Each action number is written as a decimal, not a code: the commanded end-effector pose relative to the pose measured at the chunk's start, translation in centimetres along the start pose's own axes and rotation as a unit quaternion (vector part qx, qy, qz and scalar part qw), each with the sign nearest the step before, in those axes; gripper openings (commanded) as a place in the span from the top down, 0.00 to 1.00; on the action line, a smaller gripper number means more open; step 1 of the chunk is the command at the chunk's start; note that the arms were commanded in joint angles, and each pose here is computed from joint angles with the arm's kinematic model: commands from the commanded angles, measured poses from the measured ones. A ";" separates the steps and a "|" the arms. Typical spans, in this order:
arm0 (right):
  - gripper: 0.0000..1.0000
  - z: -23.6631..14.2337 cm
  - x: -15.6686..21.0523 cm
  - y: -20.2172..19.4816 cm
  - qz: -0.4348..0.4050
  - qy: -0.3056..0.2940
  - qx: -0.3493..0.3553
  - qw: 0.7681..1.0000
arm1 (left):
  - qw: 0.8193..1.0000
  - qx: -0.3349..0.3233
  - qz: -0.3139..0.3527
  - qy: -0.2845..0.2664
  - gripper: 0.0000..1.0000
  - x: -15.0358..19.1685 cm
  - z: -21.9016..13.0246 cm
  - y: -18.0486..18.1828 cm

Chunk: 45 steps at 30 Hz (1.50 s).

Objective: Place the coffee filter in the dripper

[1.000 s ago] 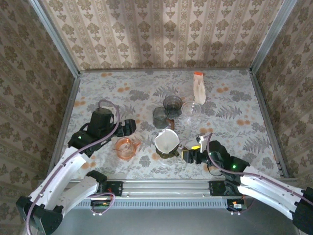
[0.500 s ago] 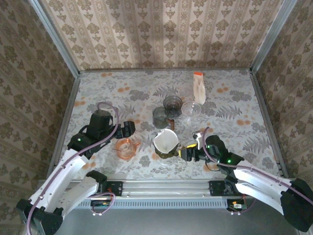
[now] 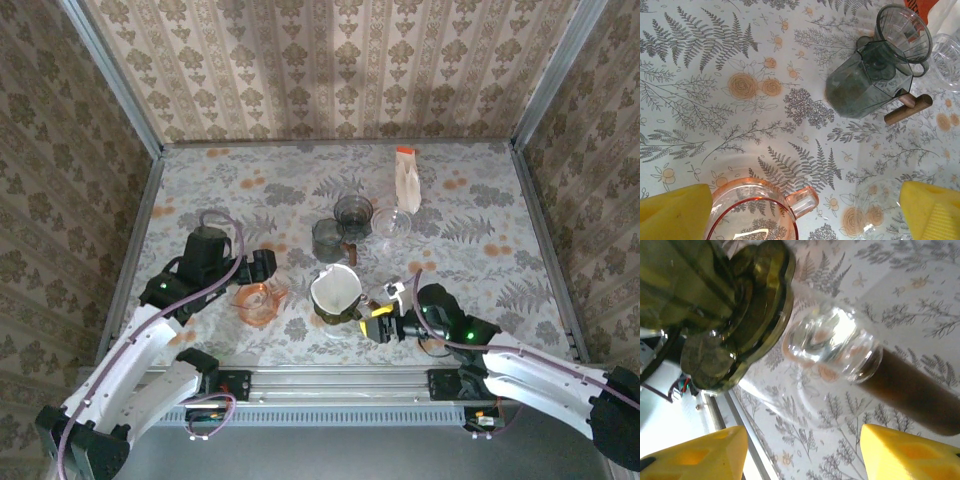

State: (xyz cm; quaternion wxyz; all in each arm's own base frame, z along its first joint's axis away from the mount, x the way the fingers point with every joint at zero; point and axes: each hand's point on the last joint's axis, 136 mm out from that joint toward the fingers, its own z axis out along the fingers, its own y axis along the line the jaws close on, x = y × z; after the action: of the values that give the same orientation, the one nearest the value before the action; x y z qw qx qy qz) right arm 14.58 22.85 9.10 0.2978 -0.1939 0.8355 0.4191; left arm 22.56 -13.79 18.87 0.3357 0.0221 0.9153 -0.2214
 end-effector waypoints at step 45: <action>0.64 0.6 -0.5 -3.2 0.053 0.026 0.115 0.992 | 0.999 0.033 -0.023 -0.007 0.02 0.5 0.0 -0.3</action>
State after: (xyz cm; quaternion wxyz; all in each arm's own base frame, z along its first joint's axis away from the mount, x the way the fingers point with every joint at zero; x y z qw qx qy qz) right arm 17.71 22.33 8.13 0.2814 -0.1408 0.8834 0.3474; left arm 22.16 -14.01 18.42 0.3344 0.0207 0.9096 -0.2455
